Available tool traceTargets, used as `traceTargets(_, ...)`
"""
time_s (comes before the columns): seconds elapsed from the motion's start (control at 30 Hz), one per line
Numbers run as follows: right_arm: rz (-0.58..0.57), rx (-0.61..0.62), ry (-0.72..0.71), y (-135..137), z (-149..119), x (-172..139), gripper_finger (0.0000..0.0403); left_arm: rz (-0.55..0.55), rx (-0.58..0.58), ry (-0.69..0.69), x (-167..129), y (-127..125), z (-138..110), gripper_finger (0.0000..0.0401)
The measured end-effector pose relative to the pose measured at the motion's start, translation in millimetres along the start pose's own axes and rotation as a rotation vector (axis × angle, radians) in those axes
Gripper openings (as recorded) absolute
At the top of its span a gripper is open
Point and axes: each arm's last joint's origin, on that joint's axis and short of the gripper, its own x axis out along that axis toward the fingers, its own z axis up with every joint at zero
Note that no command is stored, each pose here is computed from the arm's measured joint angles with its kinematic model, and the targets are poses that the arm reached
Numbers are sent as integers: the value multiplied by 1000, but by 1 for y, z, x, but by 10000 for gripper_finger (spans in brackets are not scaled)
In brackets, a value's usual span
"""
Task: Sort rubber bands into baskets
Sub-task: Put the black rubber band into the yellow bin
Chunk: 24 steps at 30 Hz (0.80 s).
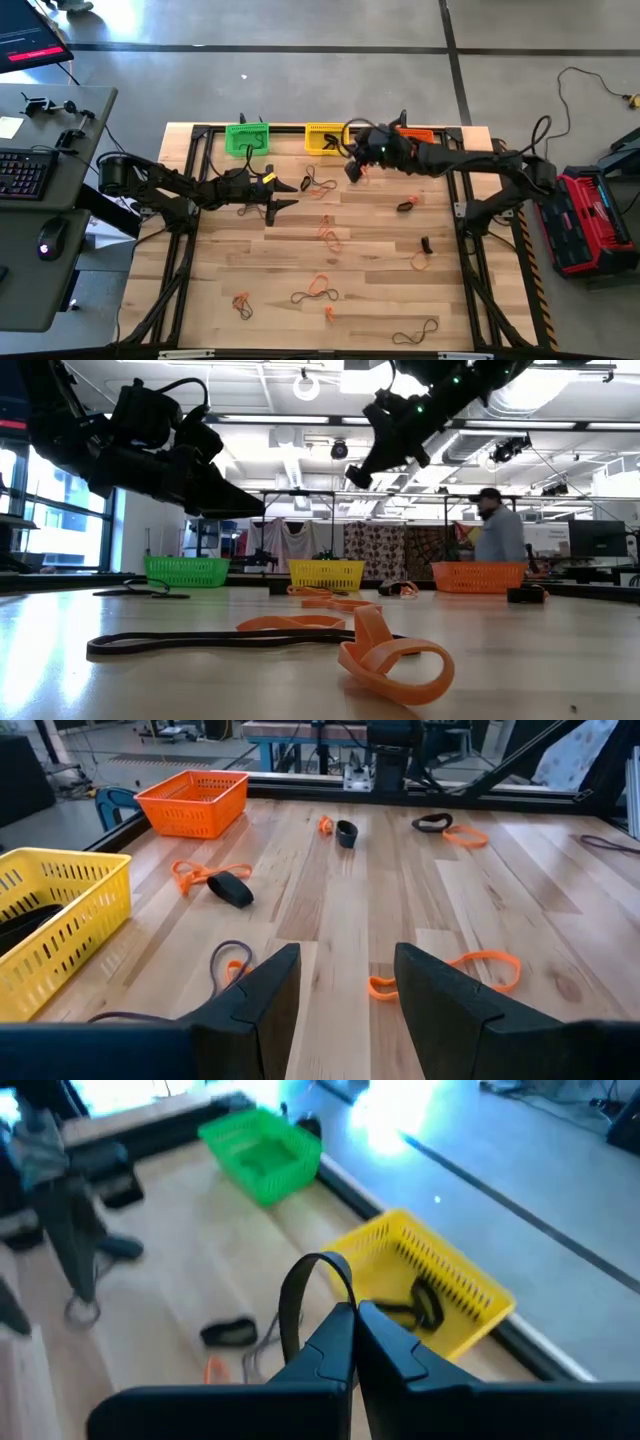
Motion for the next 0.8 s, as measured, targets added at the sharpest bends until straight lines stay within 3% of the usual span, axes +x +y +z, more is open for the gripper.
traceTargets(0.4, -28, -110, 165, 0, 50, 53, 0, 1, 18, -17, 3, 1, 5, 157)
traceTargets(0.57, 5, -69, 224, -9, 46, 80, 0, 1, 24, -16, 3, 1, 5, 157)
traceTargets(0.8, -51, 1, 279, -32, 28, 113, 0, 1, 28, -14, 3, 1, 5, 157)
